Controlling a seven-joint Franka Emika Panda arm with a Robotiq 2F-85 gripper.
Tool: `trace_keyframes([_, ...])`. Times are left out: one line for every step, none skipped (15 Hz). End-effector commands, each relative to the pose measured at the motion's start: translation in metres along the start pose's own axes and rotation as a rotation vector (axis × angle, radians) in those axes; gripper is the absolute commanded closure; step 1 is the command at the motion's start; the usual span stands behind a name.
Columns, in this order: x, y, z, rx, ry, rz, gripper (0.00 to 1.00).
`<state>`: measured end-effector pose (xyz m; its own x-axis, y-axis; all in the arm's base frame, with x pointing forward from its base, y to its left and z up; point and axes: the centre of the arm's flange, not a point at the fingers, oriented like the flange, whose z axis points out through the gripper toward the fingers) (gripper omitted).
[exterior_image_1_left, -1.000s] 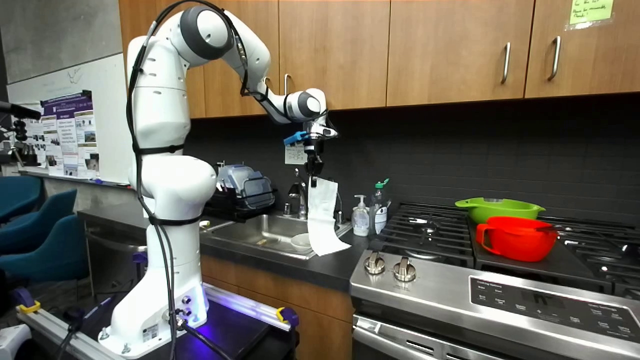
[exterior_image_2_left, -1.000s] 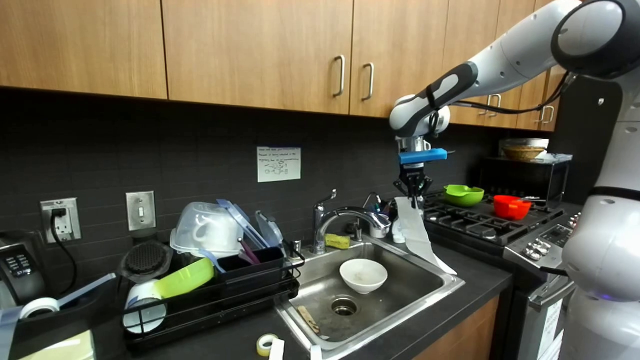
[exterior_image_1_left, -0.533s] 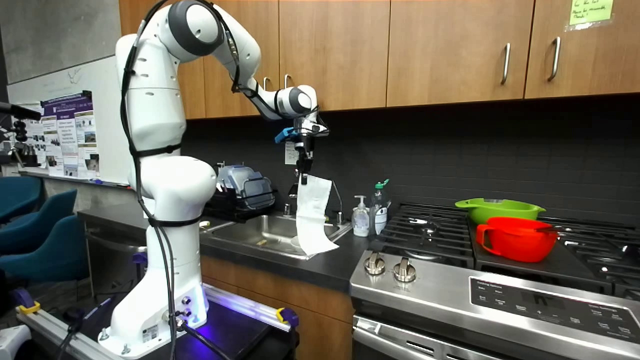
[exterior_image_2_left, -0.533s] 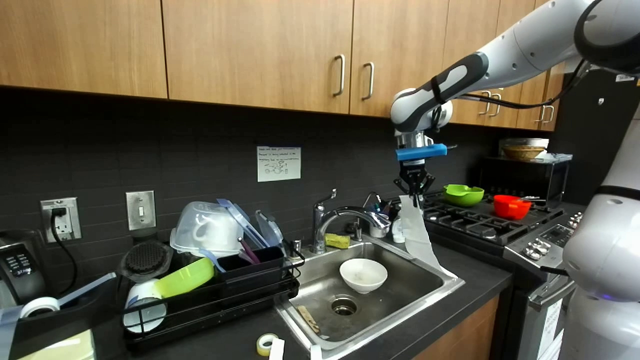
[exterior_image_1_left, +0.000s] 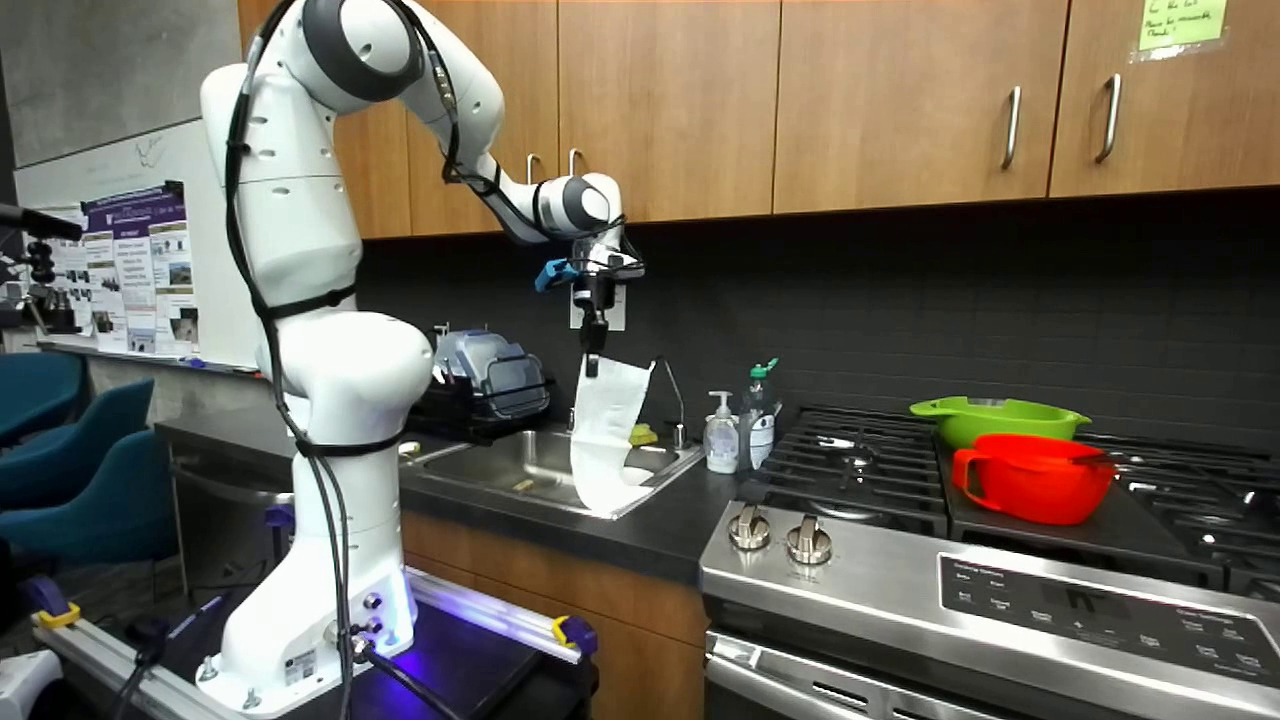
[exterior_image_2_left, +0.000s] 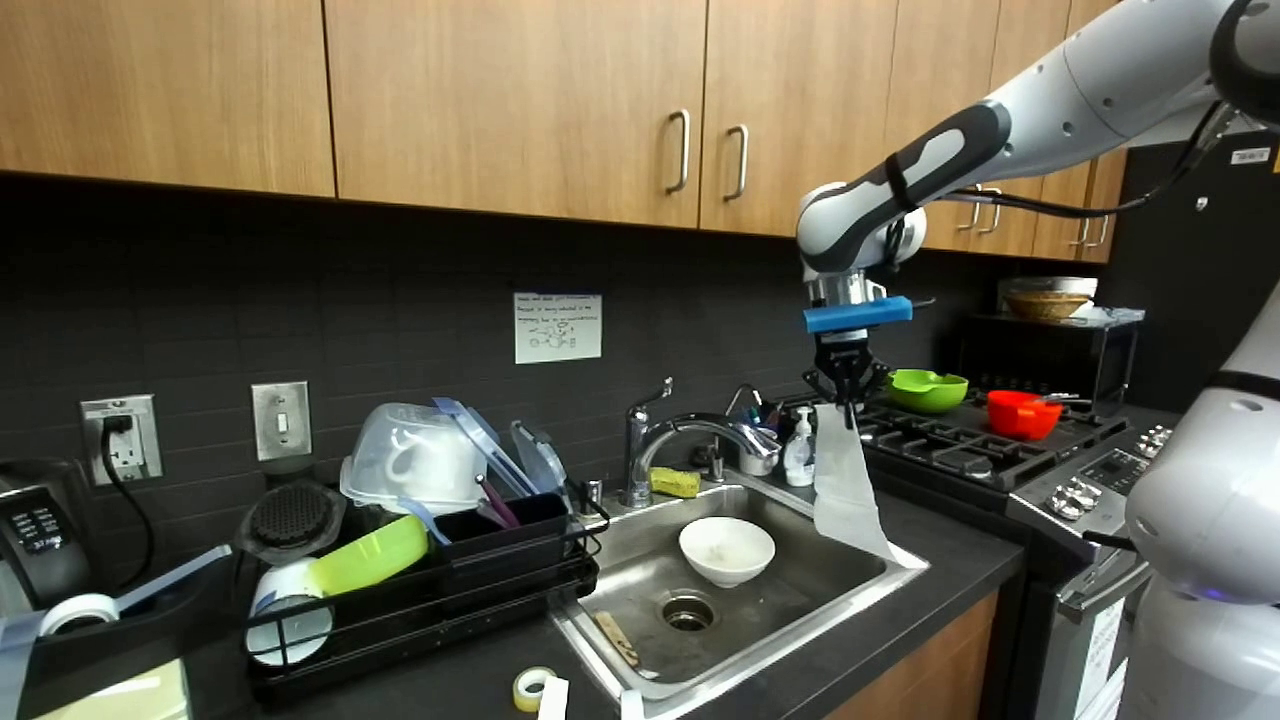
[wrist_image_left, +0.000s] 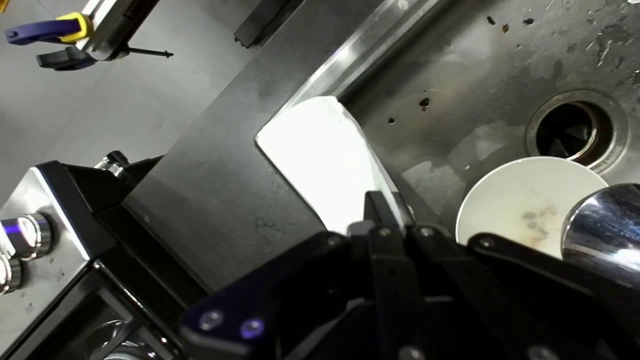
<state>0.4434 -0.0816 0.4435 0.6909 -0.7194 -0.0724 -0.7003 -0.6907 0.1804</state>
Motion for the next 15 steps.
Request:
trace_keyframes([-0.018, 0.0, -0.015, -0.008, 0.044, 0.005, 1.0])
trace_keyframes([-0.021, -0.004, -0.02, -0.011, 0.054, 0.0, 1.0])
trace_keyframes([-0.023, -0.006, -0.025, -0.013, 0.064, -0.004, 1.0])
trace_keyframes([-0.026, -0.009, -0.028, -0.013, 0.073, -0.008, 1.0])
trace_keyframes([-0.028, -0.012, -0.033, -0.016, 0.083, -0.013, 1.0])
trace_keyframes([-0.03, -0.014, -0.036, -0.017, 0.096, -0.017, 1.0])
trace_keyframes([-0.033, -0.016, -0.04, -0.018, 0.109, -0.02, 1.0])
trace_keyframes([-0.034, -0.017, -0.043, -0.018, 0.12, -0.021, 1.0])
trace_keyframes([-0.035, -0.019, -0.045, -0.02, 0.128, -0.025, 1.0])
trace_keyframes([-0.035, -0.02, -0.047, -0.021, 0.136, -0.029, 1.0])
trace_keyframes([-0.034, -0.021, -0.05, -0.023, 0.141, -0.035, 1.0])
trace_keyframes([-0.033, -0.022, -0.052, -0.025, 0.146, -0.038, 1.0])
trace_keyframes([-0.03, -0.023, -0.052, -0.029, 0.153, -0.047, 1.0])
trace_keyframes([-0.029, -0.025, -0.052, -0.037, 0.165, -0.056, 1.0])
trace_keyframes([-0.027, -0.026, -0.053, -0.042, 0.175, -0.068, 1.0])
